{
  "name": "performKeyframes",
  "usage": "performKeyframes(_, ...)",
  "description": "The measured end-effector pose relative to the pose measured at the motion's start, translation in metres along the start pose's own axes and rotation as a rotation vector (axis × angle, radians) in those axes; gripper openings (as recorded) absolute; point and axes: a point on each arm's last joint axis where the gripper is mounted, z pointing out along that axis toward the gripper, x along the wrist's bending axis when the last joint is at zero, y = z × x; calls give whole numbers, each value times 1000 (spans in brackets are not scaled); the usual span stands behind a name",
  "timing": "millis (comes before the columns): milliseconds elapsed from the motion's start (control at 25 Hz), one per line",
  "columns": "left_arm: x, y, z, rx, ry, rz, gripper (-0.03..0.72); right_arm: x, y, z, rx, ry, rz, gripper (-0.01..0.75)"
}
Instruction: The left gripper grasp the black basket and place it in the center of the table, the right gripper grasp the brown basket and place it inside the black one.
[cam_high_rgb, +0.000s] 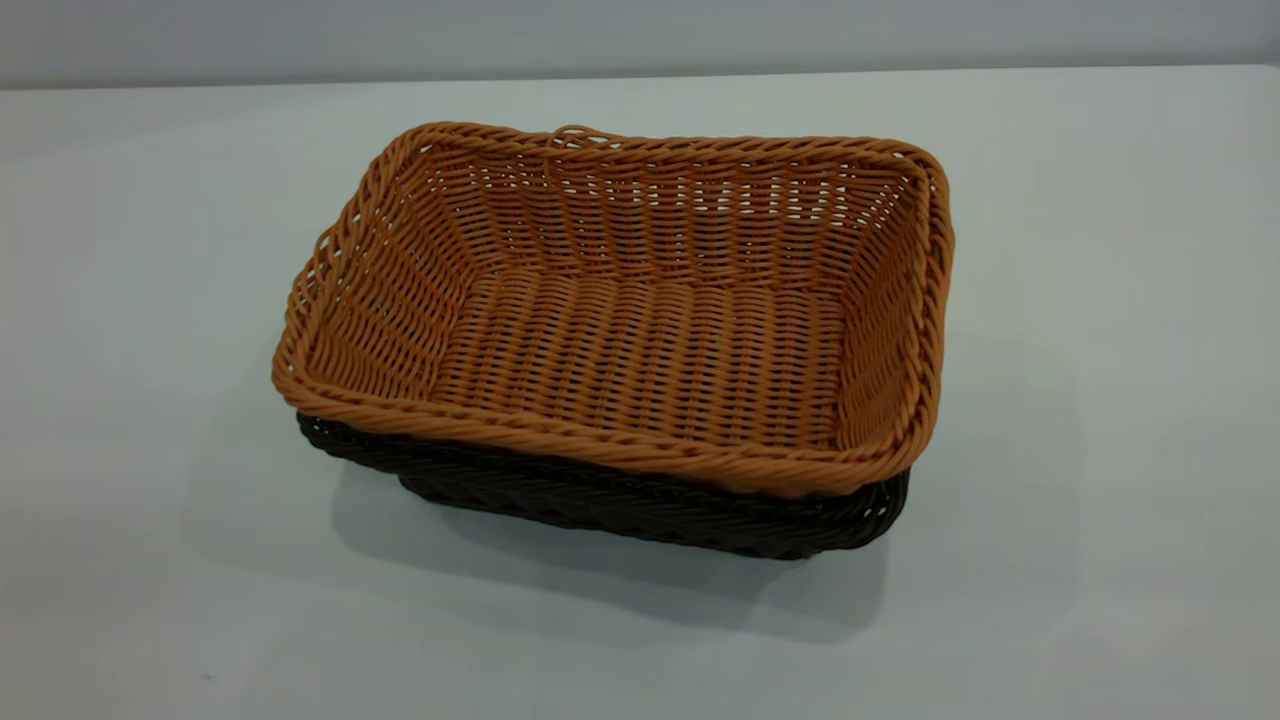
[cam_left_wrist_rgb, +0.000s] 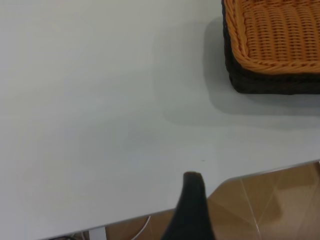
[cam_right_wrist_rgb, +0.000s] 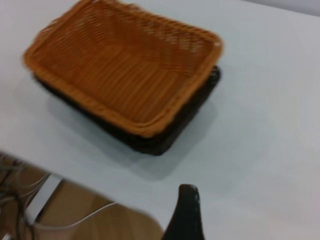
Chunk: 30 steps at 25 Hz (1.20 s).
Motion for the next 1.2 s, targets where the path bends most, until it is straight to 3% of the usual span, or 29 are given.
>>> performKeyframes(160, 0, 0, 0, -1, 0, 0, 584, 0, 2, 2, -5, -94, 57, 584)
performKeyframes(400, -1, -6, -6, -58, 5, 7, 584, 0, 3, 4, -9, -154, 95, 584)
performKeyframes(1000, -1, -6, -6, -58, 5, 6, 584, 0, 3, 4, -8, -168, 99, 584)
performKeyframes(1200, -1, -6, -6, -58, 5, 6, 584, -7, 1, 3, -2, -251, 174, 584)
